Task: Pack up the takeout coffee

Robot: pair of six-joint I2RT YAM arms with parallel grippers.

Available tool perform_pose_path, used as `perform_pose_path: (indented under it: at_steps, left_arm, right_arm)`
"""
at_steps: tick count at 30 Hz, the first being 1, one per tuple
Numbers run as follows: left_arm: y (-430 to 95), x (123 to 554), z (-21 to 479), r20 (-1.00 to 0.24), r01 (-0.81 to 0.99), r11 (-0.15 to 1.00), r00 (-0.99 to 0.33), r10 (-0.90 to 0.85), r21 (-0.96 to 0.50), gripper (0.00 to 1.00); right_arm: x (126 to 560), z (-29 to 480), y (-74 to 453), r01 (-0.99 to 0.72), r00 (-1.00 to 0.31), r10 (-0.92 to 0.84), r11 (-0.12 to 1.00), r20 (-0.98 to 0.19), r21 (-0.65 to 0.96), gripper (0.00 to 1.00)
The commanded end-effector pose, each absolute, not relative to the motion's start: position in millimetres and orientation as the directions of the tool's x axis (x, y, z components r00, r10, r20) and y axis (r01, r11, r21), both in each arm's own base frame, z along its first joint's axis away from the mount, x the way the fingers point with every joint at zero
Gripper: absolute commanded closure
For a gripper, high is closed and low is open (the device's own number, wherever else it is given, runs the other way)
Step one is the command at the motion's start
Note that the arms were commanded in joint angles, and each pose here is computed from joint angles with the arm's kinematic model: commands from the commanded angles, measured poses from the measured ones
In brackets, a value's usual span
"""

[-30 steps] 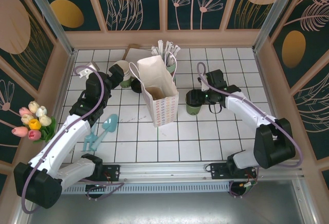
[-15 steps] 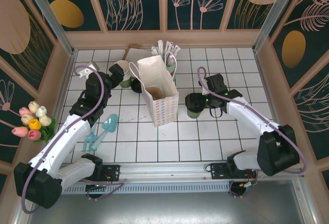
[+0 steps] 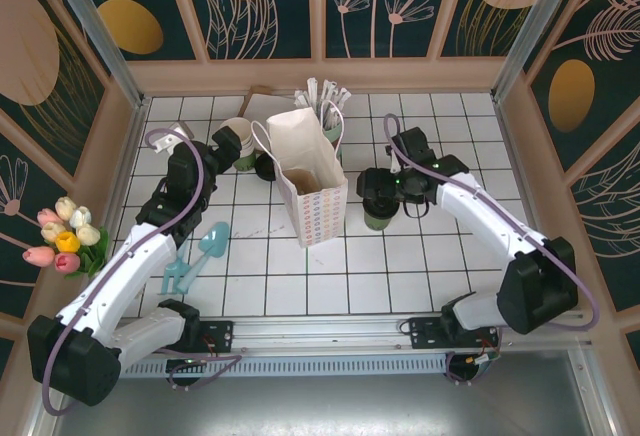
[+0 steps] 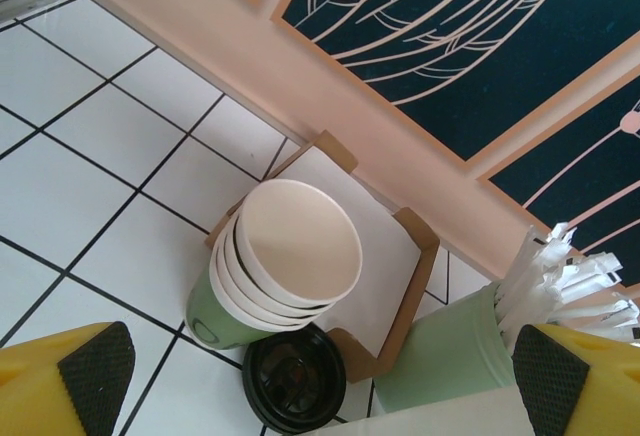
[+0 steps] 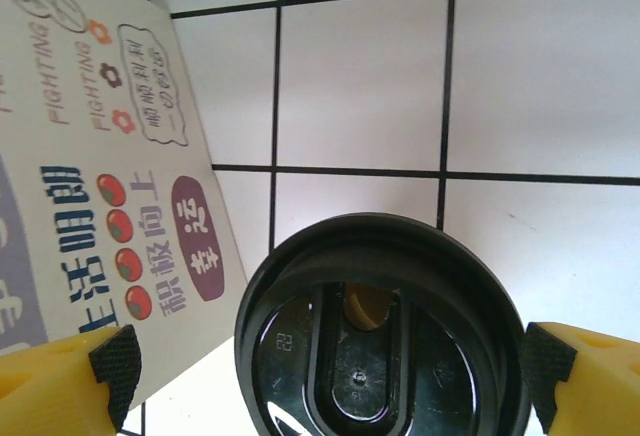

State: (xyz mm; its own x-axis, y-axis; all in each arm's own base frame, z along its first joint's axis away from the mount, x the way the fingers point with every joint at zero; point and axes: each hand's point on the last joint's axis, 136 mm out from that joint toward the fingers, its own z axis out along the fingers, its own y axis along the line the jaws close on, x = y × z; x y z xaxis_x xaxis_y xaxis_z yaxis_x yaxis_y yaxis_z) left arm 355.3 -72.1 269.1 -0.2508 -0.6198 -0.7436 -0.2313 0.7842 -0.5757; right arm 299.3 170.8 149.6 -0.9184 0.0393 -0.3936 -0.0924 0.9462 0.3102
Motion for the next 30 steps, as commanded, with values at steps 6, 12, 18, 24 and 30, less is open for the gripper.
perform_pose_path:
  at_steps: [6, 12, 18, 24, 30]
  left_arm:
    - [-69.7, 356.2, 261.6, -0.758, -0.247, 0.803, -0.267, -0.595, -0.543, 0.01]
    - [-70.3, 354.3, 257.6, -0.756, -0.237, 0.800, -0.264, -0.599, -0.551, 0.01]
    - [-96.9, 357.1, 263.9, -0.763, -0.085, 0.820, -0.321, -0.560, -0.566, 0.01]
    - [-119.6, 350.2, 280.8, -0.796, 0.079, 0.834, -0.362, -0.486, -0.545, 0.01]
    - [-113.3, 345.6, 286.4, -0.820, 0.076, 0.856, -0.343, -0.459, -0.511, 0.01]
  right_arm:
    - [282.2, 137.5, 156.4, -0.036, -0.975, 0.004, 0.984, -0.223, 0.172, 0.01]
    - [279.3, 137.8, 173.5, -0.091, -0.983, -0.052, 0.969, -0.174, 0.228, 0.01]
    - [277.5, 126.1, 165.2, -0.098, -0.987, -0.079, 0.986, -0.141, 0.137, 0.01]
    - [276.1, 122.6, 166.2, -0.096, -0.989, -0.078, 0.985, -0.129, 0.142, 0.01]
    - [274.5, 121.1, 171.9, -0.086, -0.991, -0.067, 0.982, -0.114, 0.169, 0.01]
